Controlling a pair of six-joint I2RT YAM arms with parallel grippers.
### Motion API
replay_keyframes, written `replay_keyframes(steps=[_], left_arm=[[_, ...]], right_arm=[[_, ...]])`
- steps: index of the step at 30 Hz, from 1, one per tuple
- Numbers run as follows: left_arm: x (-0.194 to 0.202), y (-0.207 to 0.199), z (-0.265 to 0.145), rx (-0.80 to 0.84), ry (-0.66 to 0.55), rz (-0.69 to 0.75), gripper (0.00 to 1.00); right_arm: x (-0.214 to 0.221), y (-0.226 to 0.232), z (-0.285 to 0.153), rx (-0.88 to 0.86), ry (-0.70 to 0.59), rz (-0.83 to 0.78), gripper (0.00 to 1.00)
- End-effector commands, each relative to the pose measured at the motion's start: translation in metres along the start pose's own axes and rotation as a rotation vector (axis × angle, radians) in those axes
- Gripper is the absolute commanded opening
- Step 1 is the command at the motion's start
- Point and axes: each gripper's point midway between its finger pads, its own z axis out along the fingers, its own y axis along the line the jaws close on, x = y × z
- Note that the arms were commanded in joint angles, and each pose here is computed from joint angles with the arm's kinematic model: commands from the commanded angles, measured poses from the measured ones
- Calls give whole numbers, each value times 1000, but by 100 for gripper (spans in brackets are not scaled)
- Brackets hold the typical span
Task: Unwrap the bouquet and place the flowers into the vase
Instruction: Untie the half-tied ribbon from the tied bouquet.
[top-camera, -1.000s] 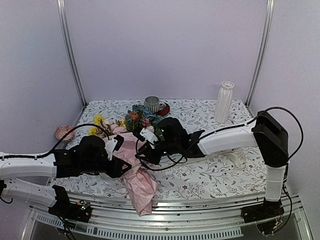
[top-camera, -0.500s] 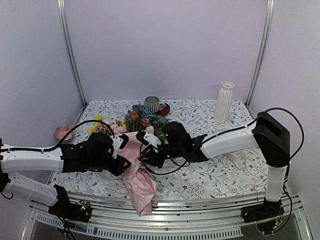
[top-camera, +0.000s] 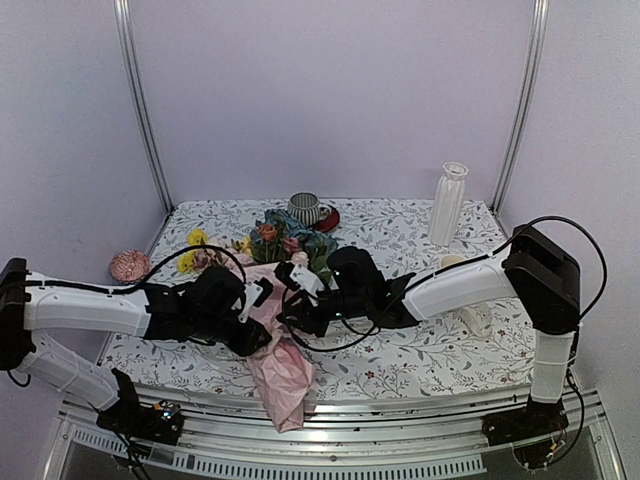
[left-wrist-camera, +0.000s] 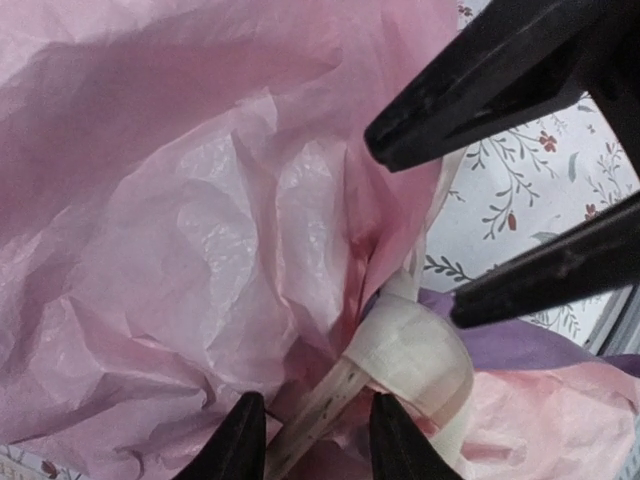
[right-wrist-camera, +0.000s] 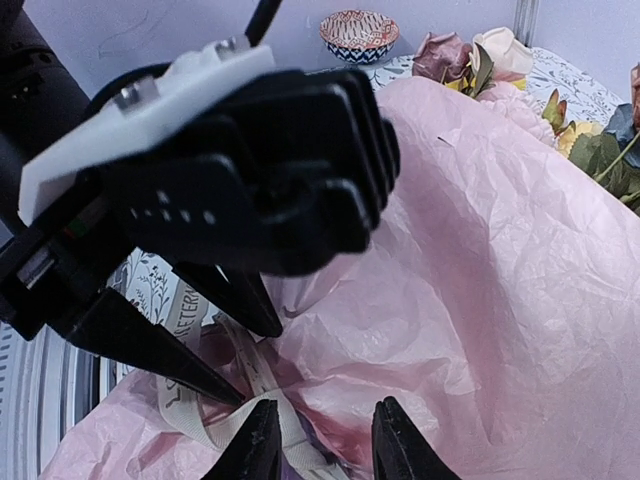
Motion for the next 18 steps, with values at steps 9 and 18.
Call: replay_keyframes(steps=[9, 18], left_arm=[[1, 8, -9, -62, 24, -46, 17], [-13, 37, -46, -182, -145, -200, 0]], right_arm=[[-4, -9, -5, 54, -26, 9, 33], [0, -14, -4, 78, -18, 20, 34]])
